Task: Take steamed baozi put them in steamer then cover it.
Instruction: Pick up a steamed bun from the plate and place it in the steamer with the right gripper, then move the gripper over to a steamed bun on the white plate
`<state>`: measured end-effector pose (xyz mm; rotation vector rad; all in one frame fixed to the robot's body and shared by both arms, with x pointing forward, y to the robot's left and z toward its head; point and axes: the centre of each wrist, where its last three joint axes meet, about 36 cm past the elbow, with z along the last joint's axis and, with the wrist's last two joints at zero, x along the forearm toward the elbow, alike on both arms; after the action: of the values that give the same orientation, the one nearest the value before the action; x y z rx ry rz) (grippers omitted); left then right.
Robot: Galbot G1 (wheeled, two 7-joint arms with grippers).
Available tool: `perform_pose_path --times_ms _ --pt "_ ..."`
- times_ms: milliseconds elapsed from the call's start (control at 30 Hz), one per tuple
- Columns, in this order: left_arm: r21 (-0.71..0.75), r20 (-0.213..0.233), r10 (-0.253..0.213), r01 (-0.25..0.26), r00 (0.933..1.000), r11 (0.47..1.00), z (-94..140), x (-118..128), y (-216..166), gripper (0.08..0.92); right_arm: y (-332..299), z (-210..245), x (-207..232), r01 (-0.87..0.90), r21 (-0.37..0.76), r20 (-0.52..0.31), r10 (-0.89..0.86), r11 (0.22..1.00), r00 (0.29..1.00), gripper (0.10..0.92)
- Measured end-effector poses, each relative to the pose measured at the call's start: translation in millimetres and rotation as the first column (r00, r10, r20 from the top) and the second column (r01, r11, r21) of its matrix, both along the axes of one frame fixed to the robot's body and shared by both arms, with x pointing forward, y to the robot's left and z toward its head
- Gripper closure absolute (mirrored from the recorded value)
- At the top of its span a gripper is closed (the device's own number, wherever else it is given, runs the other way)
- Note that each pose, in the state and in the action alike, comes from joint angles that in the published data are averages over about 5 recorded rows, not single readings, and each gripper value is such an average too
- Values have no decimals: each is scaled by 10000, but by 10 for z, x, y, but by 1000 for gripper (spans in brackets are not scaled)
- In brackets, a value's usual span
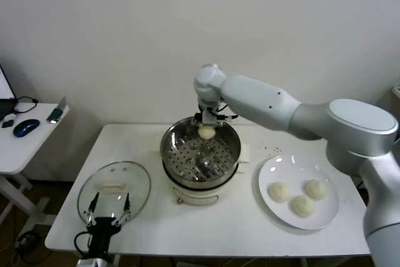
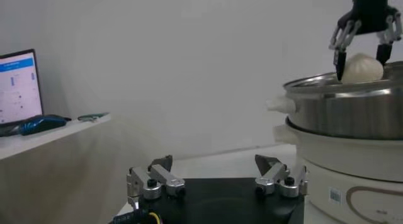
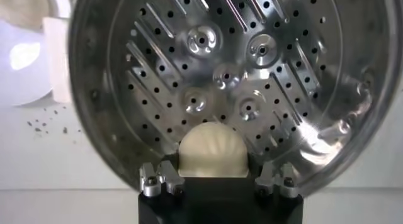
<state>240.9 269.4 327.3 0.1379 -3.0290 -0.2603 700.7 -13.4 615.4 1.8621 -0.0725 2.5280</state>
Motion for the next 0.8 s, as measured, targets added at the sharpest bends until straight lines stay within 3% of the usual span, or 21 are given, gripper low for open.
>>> perform_pose_path --times_ms 133,400,800 --pt "-87 20 41 -41 10000 10000 6 21 -24 177 58 -123 11 -42 -61 -74 41 10000 10000 312" --pt "-173 -44 136 -137 9999 9998 -19 2 -26 177 78 -288 42 96 -55 -219 -97 9999 9997 205" --pt "-372 -131 268 -272 9996 9989 -22 -72 -25 177 -39 -58 101 229 381 -321 -217 9990 9993 199"
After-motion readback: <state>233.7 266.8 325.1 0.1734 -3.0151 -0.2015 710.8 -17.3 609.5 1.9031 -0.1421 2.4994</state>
